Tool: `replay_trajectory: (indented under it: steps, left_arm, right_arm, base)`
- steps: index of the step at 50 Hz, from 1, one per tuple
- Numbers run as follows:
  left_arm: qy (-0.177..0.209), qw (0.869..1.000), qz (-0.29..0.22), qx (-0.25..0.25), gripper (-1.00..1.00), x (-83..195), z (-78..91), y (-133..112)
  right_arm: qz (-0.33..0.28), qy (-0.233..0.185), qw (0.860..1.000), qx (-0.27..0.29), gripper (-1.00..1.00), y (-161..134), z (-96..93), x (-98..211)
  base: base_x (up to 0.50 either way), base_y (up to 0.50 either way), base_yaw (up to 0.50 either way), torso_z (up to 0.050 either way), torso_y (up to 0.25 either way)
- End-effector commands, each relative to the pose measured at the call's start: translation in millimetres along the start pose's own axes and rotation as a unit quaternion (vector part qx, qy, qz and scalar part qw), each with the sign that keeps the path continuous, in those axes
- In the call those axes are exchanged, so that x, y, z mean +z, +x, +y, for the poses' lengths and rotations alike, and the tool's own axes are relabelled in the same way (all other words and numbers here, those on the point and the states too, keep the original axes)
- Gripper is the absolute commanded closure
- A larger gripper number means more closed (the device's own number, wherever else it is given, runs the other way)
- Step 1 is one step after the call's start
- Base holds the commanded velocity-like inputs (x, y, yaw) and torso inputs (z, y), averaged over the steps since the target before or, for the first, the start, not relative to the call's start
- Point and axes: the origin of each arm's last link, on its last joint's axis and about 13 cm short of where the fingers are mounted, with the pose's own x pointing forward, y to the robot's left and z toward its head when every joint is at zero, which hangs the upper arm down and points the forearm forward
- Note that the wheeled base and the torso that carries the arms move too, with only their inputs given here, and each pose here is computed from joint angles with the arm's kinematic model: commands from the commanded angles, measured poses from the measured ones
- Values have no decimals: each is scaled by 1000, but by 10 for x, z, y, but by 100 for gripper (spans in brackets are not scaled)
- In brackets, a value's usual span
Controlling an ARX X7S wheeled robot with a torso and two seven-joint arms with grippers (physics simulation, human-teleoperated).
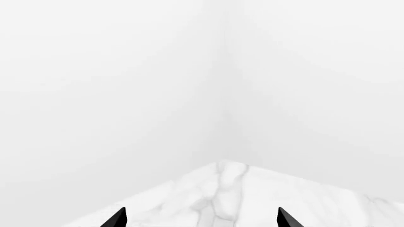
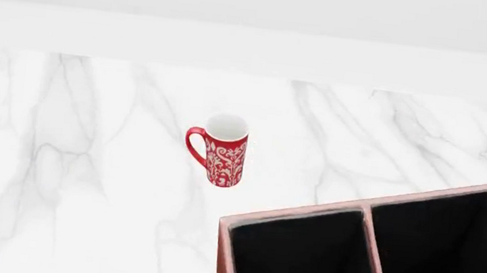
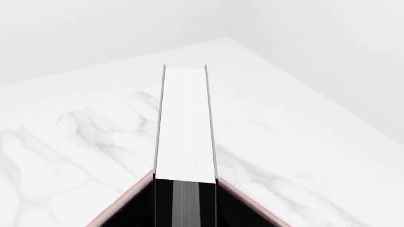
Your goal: Pick up the book and place it in the right compartment of the caddy.
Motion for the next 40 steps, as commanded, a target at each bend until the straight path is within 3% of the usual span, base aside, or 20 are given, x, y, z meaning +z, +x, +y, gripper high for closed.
replay_trajectory:
  steps: [1,10,13,40]
  left_arm:
    - [-14,1000,6,-9,-100,8,-6,1]
    - [15,1000,10,-8,-100,-25,-50,12]
    - [-2,1000,6,-17,-100,-6,-37,7]
    - [-5,1000,6,-7,-100,-9,-20,1]
  right_arm:
    - [-8,0,1000,-7,100,-33,-14,-13]
    - [-5,1,1000,-5,100,-14,-16,-31]
    - [-5,0,1000,-6,100,-8,-21,-33]
    - [11,0,1000,2,100,72,14,-169]
  base:
    - [0,0,0,0,0]
    - [0,0,0,0,1]
    - [0,0,0,0,3]
    - [0,0,0,0,1]
